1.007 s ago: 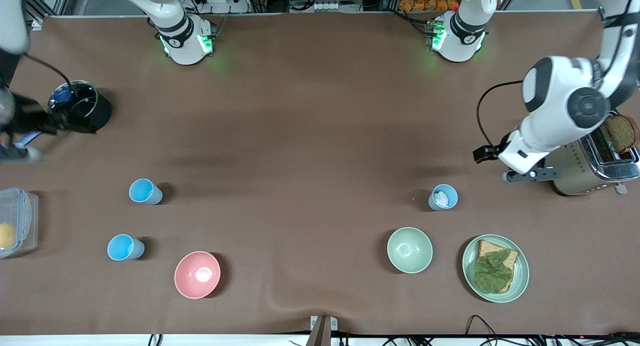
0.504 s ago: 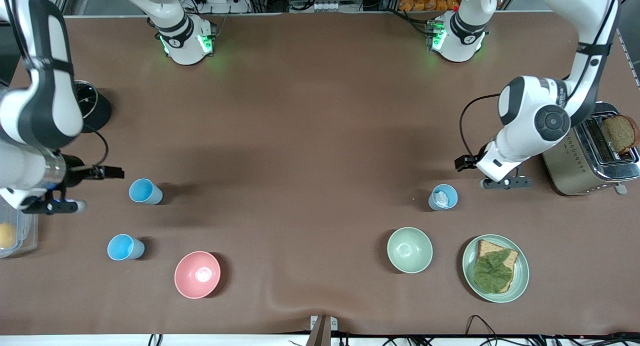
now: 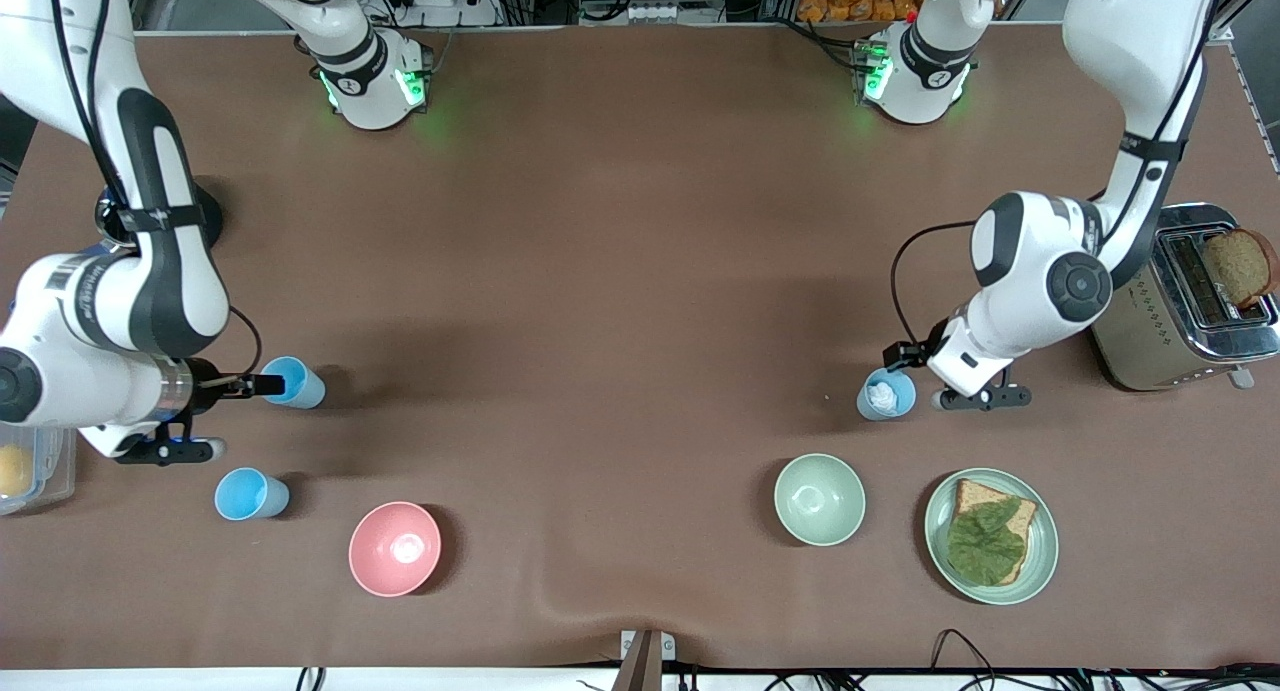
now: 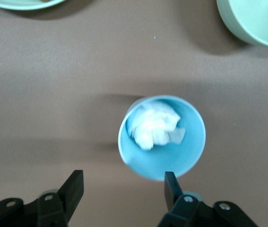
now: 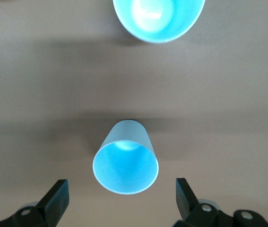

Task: Stack blue cups with both arms
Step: 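Carry the cup with the left gripper while the right gripper lifts its cup, then set the cup down with the left gripper while the right gripper approaches, then lower the cup into the placed cup with the right gripper while the left gripper withdraws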

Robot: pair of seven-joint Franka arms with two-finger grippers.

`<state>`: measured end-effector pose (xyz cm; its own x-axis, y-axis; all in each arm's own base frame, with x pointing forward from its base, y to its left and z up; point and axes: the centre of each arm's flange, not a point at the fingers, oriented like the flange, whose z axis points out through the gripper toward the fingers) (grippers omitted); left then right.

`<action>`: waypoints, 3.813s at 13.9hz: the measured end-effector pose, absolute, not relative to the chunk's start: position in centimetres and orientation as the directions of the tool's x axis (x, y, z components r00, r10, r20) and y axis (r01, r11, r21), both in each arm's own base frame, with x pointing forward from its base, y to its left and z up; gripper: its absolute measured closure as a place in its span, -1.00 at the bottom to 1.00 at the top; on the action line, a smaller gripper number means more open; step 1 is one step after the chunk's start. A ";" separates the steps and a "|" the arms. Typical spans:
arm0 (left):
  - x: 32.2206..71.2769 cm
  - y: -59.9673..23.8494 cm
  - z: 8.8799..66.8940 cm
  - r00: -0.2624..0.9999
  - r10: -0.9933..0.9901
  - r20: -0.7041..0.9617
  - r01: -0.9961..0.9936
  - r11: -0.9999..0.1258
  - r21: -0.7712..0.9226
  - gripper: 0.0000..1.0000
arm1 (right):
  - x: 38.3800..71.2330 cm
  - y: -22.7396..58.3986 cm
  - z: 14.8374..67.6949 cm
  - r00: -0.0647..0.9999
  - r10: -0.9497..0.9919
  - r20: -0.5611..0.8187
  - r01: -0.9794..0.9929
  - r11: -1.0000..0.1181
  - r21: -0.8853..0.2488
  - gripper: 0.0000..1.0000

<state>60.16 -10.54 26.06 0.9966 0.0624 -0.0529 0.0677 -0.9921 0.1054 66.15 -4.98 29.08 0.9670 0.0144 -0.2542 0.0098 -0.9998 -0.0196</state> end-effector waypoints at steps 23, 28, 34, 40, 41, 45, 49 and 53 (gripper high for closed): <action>46.7 -46.9 29.8 0.937 0.312 -0.154 0.335 -0.930 0.154 0.94 | 63.1 -1.6 21.9 0.969 0.067 -0.236 0.065 -0.998 -0.019 0.93; 42.8 -54.2 25.4 0.930 0.305 -0.205 0.335 -0.933 0.129 0.94 | 63.4 -0.9 24.7 0.966 0.079 -0.244 0.075 -0.997 -0.025 0.93; 44.0 -55.3 25.9 0.939 0.304 -0.161 0.328 -0.932 0.153 0.18 | 64.5 6.2 31.5 0.947 0.012 -0.322 0.012 -1.000 -0.002 0.93; 52.0 -45.2 45.0 0.930 0.368 -0.015 0.363 -0.907 0.214 -0.97 | 62.2 21.5 38.9 0.929 -0.046 -0.366 -0.078 -0.994 -0.073 0.93; 53.4 -41.7 48.0 0.939 0.343 0.017 0.333 -0.920 0.206 -1.00 | 61.3 23.9 39.2 0.928 -0.053 -0.368 -0.082 -0.995 -0.064 0.93; 56.8 -29.2 55.0 0.967 0.238 0.086 0.224 -0.964 0.146 -1.00 | 55.1 36.3 39.5 0.923 -0.118 -0.366 -0.118 -0.993 0.021 0.93; 57.5 -21.6 57.7 0.962 0.256 0.099 0.247 -0.964 0.095 -1.00 | 48.4 46.6 38.6 0.929 -0.209 -0.307 -0.198 -0.978 0.067 0.93; 58.2 -15.7 58.5 0.947 0.307 0.092 0.302 -0.951 0.067 -1.00 | 47.6 49.1 34.7 0.918 -0.279 -0.282 -0.268 -0.960 0.078 0.93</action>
